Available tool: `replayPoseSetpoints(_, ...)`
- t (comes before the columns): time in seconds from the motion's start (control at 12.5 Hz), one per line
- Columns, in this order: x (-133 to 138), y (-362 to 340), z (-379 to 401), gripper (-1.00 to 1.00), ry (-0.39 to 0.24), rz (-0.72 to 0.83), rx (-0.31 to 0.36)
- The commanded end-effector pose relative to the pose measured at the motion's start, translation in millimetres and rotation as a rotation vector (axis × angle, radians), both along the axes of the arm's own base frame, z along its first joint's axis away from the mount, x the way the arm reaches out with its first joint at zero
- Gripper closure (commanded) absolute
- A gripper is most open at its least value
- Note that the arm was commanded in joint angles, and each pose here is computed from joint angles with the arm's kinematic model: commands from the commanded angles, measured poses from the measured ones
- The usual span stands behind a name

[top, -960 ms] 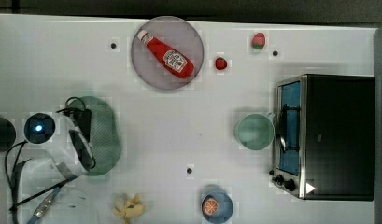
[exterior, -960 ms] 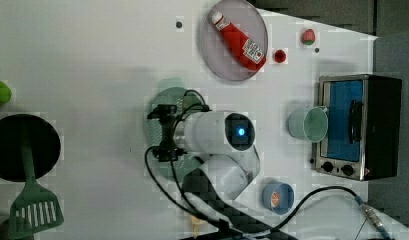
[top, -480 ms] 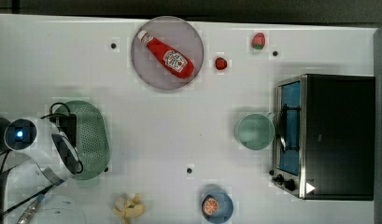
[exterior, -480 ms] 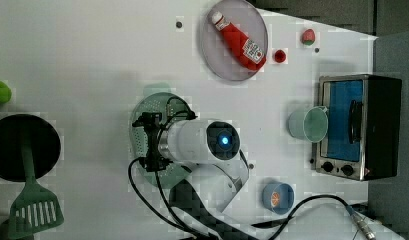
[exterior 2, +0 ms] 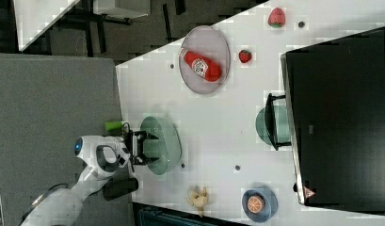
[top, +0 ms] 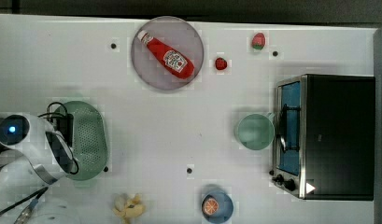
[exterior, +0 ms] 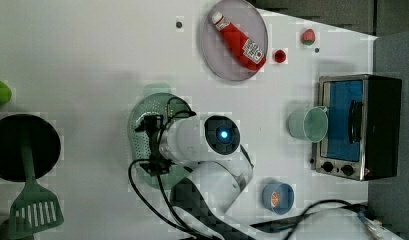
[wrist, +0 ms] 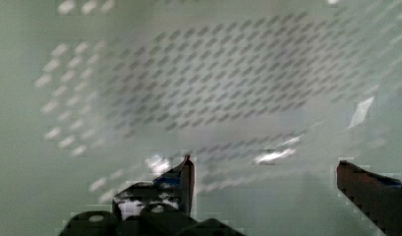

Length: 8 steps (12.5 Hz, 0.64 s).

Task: Drag strainer right to left.

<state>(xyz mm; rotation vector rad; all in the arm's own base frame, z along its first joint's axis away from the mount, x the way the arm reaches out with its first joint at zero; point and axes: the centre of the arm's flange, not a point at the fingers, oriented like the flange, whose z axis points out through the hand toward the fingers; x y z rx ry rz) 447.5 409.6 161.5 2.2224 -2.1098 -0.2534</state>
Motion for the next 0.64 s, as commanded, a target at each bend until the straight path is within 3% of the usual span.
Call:
replayPoseSetpoints(0.08, 34, -36, 119, -1.0, -0.057, 0.073, 0.009)
replayPoseSetpoints(0.32, 45, -97, 225, -1.0, -0.063, 0.233, 0.019)
replayPoseSetpoints(0.64, 46, -225, 358, -1.0, -0.134, 0.336, 0.072)
